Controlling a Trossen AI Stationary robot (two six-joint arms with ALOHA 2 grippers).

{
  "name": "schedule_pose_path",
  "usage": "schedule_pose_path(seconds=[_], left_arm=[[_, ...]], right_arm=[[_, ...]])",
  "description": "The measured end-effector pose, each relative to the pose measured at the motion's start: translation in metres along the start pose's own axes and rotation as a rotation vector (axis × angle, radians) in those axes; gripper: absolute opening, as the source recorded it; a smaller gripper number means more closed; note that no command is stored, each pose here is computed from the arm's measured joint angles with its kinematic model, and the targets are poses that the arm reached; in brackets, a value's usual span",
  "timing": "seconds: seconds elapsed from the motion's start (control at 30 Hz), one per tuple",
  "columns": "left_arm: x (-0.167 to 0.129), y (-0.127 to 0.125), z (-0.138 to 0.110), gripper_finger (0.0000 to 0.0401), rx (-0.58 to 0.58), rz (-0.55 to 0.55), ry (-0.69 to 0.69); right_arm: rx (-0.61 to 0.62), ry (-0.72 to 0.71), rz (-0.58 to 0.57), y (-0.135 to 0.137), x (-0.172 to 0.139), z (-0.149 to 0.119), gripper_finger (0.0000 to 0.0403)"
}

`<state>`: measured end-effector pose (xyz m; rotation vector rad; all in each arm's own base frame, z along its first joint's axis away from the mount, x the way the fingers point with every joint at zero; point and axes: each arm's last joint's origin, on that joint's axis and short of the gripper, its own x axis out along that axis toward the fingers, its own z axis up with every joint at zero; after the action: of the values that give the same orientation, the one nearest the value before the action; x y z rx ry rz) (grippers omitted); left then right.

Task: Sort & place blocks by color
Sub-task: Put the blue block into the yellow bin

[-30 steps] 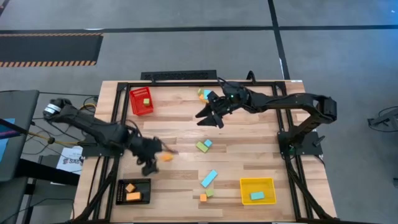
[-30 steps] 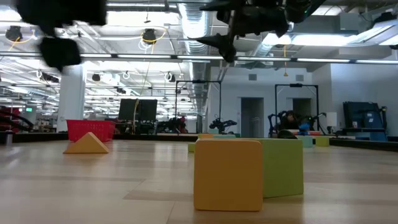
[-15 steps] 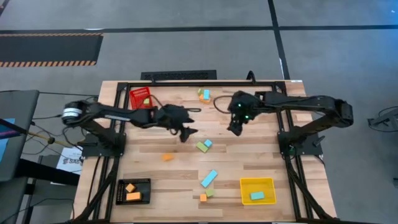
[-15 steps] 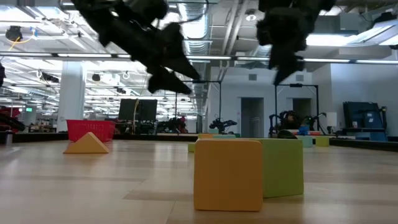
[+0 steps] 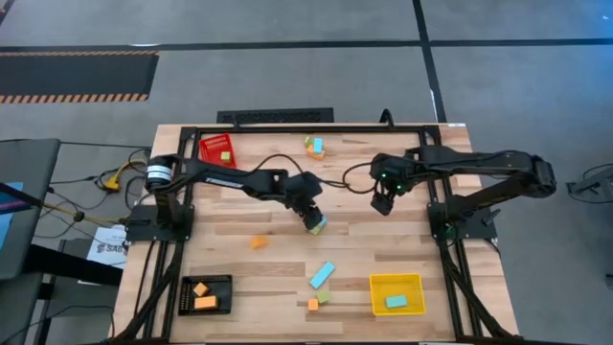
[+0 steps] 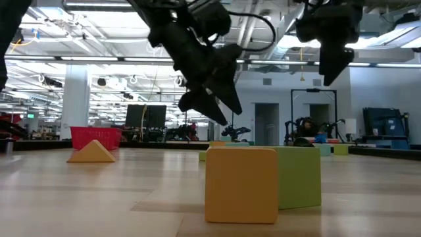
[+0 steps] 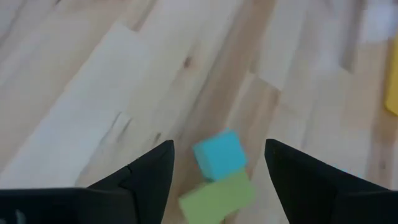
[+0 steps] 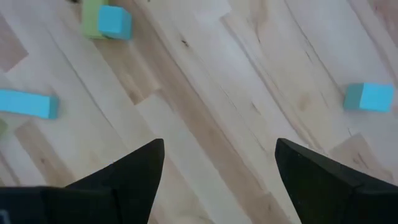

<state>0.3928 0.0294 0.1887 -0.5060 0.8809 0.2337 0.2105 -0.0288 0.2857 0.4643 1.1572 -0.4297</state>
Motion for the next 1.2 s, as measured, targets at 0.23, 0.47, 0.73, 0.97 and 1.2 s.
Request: schedule_pose_path(seconds=[0.23, 0.47, 0.73, 0.97, 1.2], left_arm=[[0.016, -0.012, -0.001, 0.022, -0.158, 0.061, -0.016], [0.033, -0.034, -0.017, 0.0201, -0.219, 0.119, -0.06], [0.035, -0.046, -0.03, 0.0188, -0.123, 0.285, -0.153], [0.041, -0.047, -0.035, 0.0188, -0.065, 0.284, -0.125], [0.064, -0.05, -0.05, 0.0216, -0.025, 0.278, -0.092]], right_arm=[[-0.154, -0.003, -0.004, -0.003, -0.003, -0.001, 0.0327], [-0.287, 0.007, 0.0, -0.009, 0.004, -0.008, 0.0327], [-0.282, -0.023, 0.043, -0.012, 0.003, -0.015, 0.0327], [-0.161, -0.082, 0.074, -0.01, -0.002, -0.013, 0.0327], [-0.12, -0.101, 0.099, -0.002, -0.003, -0.014, 0.0327]])
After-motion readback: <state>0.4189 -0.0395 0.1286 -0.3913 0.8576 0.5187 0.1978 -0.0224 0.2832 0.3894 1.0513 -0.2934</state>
